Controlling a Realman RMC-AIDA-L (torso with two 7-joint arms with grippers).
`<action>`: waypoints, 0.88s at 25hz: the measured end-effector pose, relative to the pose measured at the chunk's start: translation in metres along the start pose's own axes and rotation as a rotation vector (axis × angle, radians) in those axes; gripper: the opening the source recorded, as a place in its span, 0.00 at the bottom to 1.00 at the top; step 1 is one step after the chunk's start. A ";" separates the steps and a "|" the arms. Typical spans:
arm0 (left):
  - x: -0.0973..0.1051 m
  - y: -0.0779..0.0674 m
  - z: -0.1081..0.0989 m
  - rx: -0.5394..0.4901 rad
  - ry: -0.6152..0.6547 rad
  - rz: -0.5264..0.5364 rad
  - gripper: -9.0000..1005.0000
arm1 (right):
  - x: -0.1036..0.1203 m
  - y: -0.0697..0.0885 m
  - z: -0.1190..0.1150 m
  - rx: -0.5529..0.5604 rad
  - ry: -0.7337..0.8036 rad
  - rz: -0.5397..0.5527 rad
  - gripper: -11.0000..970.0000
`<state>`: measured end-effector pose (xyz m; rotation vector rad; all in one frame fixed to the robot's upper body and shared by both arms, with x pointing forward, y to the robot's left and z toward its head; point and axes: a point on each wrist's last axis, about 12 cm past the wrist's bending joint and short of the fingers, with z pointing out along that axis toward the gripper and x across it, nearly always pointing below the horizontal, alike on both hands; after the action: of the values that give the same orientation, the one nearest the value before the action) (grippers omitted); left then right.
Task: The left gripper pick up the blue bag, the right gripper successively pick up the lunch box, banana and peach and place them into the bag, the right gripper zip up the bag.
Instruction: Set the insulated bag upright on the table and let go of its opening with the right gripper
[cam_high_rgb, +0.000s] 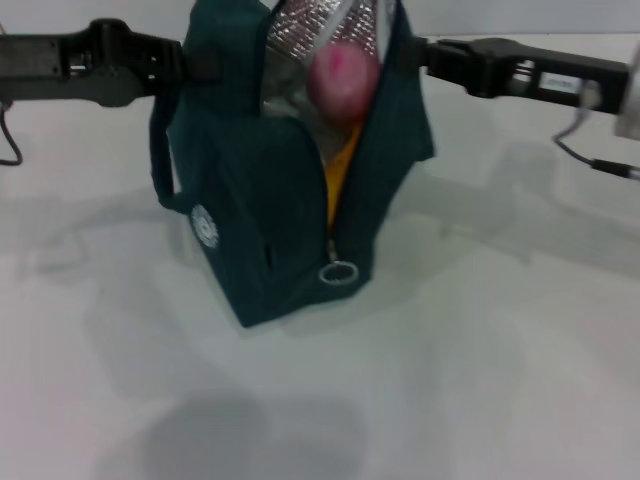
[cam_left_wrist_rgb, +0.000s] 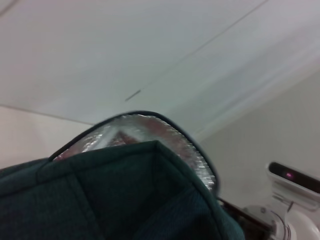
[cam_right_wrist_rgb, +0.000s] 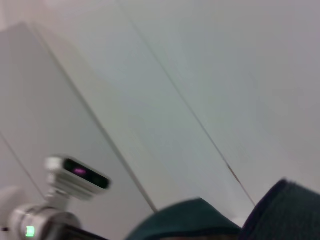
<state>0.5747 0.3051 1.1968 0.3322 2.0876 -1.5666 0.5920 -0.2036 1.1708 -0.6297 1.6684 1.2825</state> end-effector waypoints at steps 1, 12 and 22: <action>0.002 0.002 0.001 0.004 0.001 -0.016 0.13 | 0.000 0.003 -0.004 -0.010 -0.006 -0.006 0.04; 0.030 0.031 0.033 -0.011 -0.007 -0.085 0.13 | 0.032 0.023 -0.039 -0.127 -0.004 0.042 0.04; 0.048 0.040 0.043 -0.007 0.021 -0.108 0.13 | 0.051 0.016 -0.049 -0.106 -0.016 0.067 0.05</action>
<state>0.5639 0.2721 1.1295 0.2377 2.1587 -1.6239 0.5382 -0.2376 1.1353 -0.6291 1.6291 1.4279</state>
